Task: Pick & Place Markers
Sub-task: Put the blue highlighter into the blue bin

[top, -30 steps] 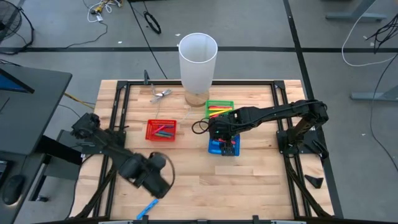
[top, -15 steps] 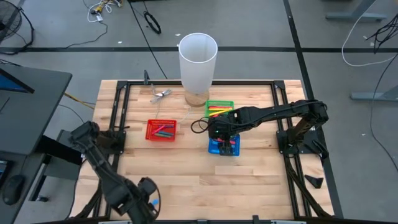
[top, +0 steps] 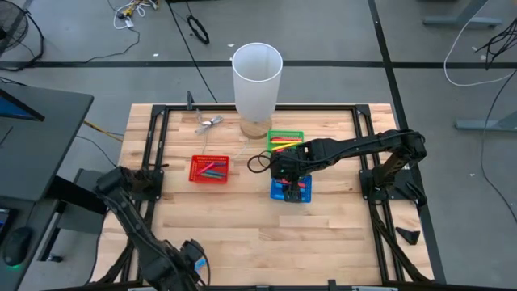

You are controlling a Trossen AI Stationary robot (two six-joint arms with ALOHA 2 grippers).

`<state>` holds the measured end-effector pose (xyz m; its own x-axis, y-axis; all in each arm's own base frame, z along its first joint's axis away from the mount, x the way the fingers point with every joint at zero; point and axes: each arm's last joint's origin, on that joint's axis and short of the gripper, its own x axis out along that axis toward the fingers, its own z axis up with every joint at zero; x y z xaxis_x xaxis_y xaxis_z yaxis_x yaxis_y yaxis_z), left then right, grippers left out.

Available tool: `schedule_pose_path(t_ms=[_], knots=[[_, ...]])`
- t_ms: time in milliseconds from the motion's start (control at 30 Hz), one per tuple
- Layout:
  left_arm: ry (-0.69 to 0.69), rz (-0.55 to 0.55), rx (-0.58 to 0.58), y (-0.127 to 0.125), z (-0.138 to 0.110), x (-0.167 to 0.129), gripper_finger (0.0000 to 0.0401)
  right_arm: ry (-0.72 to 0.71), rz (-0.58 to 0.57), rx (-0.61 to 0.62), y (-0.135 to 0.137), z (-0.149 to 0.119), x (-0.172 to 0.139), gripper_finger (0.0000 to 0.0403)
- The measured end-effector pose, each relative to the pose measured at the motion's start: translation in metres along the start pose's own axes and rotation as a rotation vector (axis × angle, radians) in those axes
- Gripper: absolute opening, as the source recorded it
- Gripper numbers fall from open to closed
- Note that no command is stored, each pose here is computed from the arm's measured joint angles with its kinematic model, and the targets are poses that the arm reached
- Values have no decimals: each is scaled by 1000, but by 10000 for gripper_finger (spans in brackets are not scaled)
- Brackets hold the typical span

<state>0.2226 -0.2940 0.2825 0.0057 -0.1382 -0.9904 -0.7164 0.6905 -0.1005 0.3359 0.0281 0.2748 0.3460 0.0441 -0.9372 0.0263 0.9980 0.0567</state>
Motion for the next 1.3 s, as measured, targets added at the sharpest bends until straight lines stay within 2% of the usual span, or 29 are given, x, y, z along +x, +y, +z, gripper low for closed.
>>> schedule_pose_path(t_ms=[333,567,967,1133,1300], knots=[[-33,128,107,-23,4,66,275,0,0,2,0,0,0,275],[-26,189,171,-29,5,95,275,0,2,2,0,0,0,275],[-16,193,152,-19,6,129,275,13,1,2,0,-1,0,275],[12,124,152,-19,6,141,275,16,1,1,0,-2,0,275],[32,118,178,-19,7,142,273,22,1,2,0,-2,0,275]])
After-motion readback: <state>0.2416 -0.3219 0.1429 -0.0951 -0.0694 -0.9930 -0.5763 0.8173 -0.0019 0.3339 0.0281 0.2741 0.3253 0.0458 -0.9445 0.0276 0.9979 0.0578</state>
